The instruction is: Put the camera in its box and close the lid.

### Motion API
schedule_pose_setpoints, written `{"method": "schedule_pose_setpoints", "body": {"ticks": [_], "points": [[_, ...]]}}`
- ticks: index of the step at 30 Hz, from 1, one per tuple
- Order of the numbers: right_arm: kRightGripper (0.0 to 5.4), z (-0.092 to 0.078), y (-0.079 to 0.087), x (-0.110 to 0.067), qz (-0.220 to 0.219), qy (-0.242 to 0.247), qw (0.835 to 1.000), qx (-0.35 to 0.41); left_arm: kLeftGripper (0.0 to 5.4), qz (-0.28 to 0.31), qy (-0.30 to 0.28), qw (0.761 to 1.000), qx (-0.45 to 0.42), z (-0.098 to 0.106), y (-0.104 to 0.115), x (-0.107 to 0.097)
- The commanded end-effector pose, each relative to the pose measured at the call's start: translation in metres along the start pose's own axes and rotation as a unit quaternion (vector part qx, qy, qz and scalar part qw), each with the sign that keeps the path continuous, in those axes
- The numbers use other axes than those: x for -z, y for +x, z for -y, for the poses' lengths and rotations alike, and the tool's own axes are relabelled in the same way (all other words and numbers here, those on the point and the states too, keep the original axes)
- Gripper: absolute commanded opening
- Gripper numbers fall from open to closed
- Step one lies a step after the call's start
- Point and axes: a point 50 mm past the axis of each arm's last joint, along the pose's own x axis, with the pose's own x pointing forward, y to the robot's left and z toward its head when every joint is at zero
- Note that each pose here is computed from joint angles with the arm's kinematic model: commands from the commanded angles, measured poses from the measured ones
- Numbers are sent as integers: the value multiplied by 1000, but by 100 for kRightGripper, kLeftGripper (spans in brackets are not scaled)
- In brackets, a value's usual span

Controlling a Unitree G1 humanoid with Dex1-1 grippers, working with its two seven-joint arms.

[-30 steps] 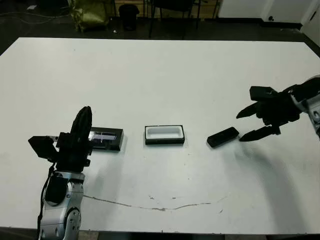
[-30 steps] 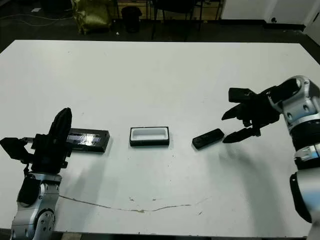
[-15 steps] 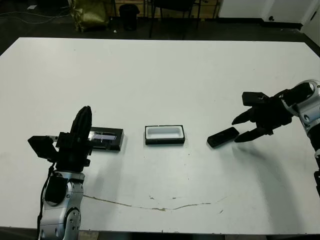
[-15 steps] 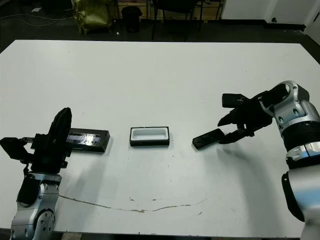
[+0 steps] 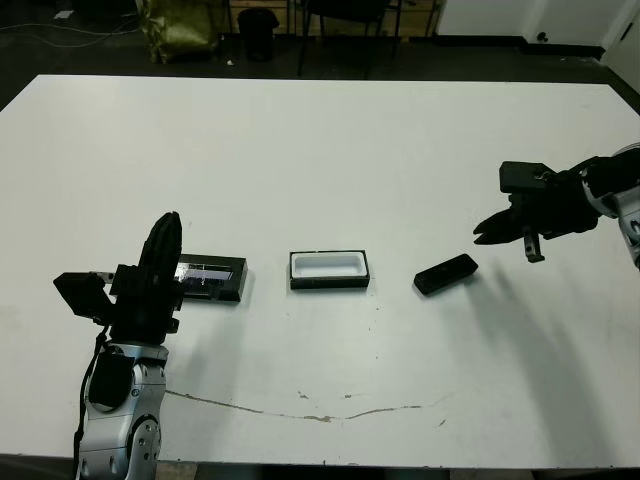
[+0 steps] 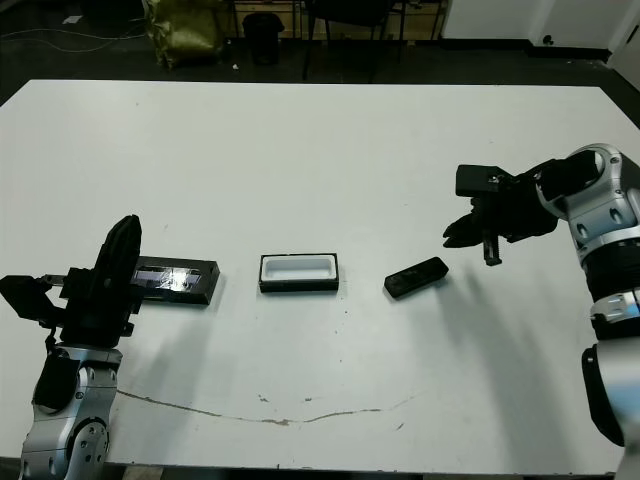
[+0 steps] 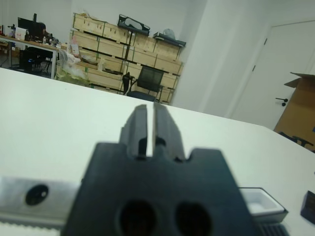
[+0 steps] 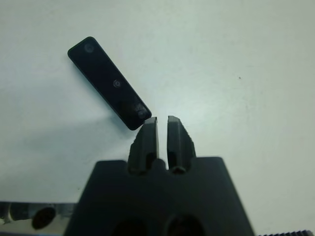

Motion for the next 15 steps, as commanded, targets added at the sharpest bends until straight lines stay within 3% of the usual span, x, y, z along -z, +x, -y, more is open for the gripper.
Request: {"method": "schedule_pose_setpoints", "body": {"ticks": [1,9,15], "points": [[1,-3,-2,6,-13,-2,1000,6,0,-21,0,1000,-10,-3,-4,3],[1,-7,-8,10,-28,-20,999,16,0,-16,0,1000,-7,-3,-3,4],[1,-17,0,9,-48,-35,998,-18,0,-21,-2,1000,-10,-3,-4,4]]}}
